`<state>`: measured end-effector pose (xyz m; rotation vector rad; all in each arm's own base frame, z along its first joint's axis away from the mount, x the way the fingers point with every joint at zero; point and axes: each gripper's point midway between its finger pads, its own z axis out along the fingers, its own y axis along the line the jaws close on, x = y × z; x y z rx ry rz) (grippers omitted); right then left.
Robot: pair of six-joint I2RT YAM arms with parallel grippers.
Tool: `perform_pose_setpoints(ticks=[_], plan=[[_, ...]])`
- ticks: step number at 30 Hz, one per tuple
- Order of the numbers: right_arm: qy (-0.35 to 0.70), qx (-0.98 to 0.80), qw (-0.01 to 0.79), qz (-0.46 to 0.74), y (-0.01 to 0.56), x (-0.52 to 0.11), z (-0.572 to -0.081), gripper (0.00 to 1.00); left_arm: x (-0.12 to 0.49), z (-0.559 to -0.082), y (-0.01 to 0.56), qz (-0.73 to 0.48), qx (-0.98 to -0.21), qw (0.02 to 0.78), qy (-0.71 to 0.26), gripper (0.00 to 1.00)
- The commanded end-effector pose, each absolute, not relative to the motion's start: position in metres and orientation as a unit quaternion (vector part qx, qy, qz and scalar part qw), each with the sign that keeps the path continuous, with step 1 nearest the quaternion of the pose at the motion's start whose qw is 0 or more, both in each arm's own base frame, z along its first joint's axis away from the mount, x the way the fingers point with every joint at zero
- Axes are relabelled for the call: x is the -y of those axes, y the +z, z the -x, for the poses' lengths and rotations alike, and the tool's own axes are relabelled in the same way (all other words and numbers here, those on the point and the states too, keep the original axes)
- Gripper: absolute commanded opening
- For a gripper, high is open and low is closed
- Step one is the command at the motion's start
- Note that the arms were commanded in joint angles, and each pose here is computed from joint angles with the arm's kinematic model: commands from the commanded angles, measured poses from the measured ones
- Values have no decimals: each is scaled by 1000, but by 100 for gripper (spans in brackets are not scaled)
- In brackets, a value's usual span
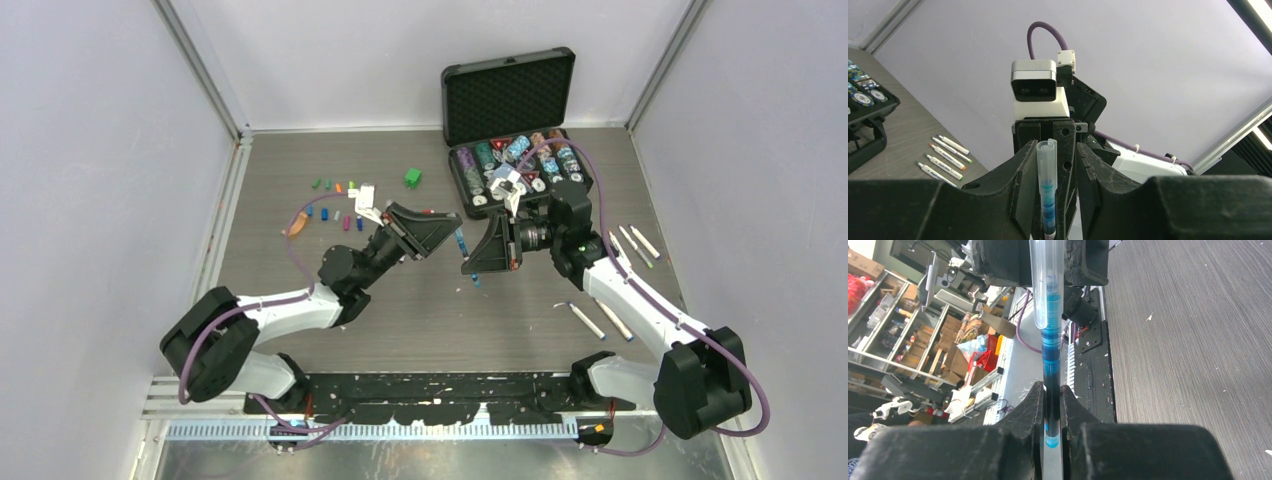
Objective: Open the pen caps
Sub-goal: Open the pen cap from the pen.
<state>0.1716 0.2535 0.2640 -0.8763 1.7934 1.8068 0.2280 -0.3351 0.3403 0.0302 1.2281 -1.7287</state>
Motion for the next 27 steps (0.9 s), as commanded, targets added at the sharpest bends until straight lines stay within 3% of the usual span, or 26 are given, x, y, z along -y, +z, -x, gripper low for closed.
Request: perform_pose_setpoints(ticks=[1,11,13,16,27], plan=[[652,-638,241,331,274,-255,-173,0,332,-217,366,-30,-459,492,-739,35],[652,-638,240,331,274,-255,-172,0,338,-219,358,-29,-465,479,-744,29],[652,-639,240,330,273,-255,-173,0,338,-219,359,-30,-465,479,-744,21],[652,-641,239,329,271,-255,-172,0,336,-220,365,-31,-458,485,-744,1],[643,-651,226,333,249,-255,-166,0,264,-278,456,-7,-396,600,-696,0]])
